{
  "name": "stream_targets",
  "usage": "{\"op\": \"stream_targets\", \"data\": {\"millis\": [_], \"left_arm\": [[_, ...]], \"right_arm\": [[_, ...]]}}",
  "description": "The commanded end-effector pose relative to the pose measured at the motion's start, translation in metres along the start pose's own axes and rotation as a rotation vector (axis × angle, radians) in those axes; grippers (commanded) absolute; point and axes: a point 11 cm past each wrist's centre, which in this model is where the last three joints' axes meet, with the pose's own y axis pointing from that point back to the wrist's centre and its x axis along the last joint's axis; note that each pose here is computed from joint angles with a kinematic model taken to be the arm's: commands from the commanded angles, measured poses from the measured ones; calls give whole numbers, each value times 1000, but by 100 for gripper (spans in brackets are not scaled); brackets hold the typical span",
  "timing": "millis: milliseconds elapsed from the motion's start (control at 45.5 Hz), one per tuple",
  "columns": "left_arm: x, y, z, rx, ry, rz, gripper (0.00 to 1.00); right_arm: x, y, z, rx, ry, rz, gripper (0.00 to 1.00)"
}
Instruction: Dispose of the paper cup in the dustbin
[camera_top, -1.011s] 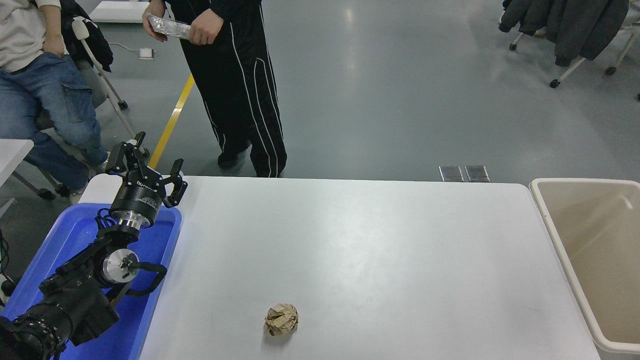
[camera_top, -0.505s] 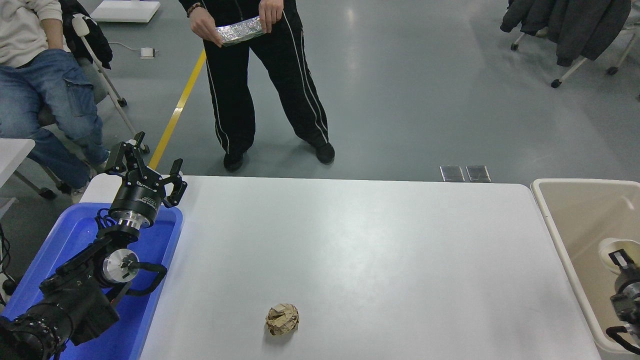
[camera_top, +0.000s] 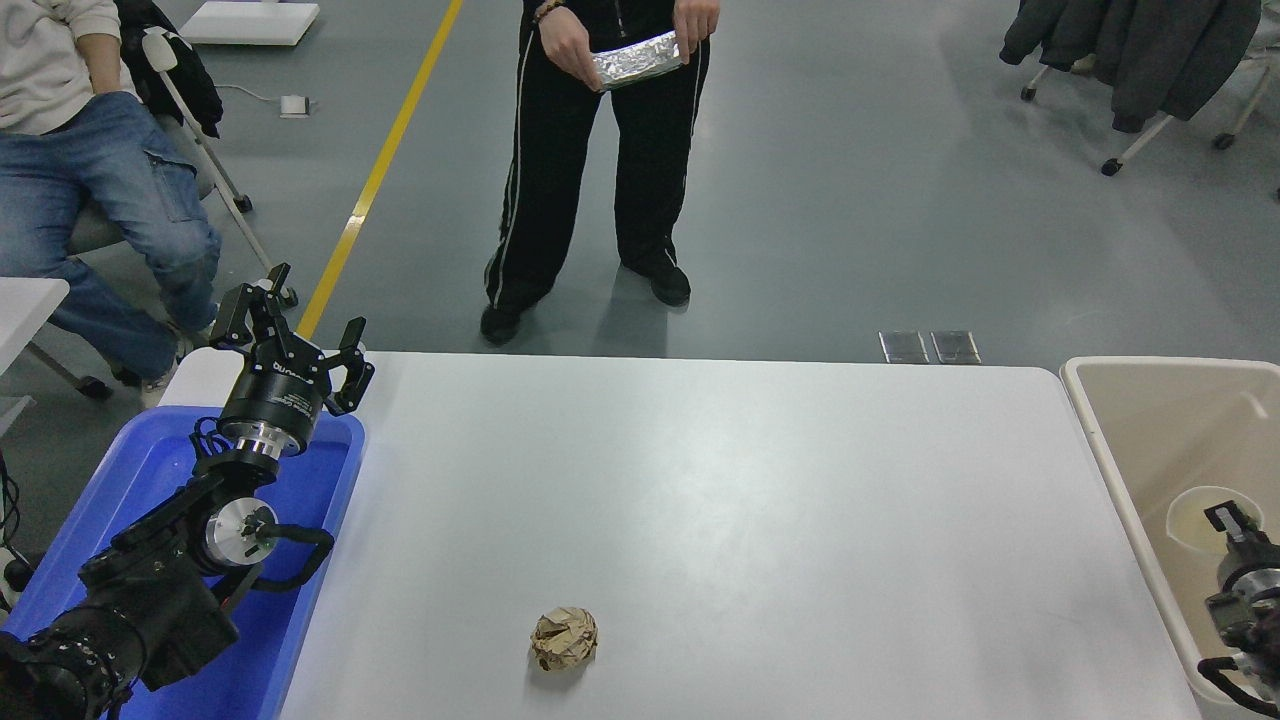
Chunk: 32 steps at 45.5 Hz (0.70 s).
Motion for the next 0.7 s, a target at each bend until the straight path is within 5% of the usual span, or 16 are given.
{"op": "stream_targets", "data": {"millis": [0,418,681], "left_arm": [[0,0,0,0,0,0,100],[0,0,0,0,0,0,100],[0,0,0,0,0,1,100]], "right_arm": [[13,-5,-20,26,-38,27,99],[166,-18,-150,269,-444,109,99],[194,0,-223,450,-598,30,99]]}}
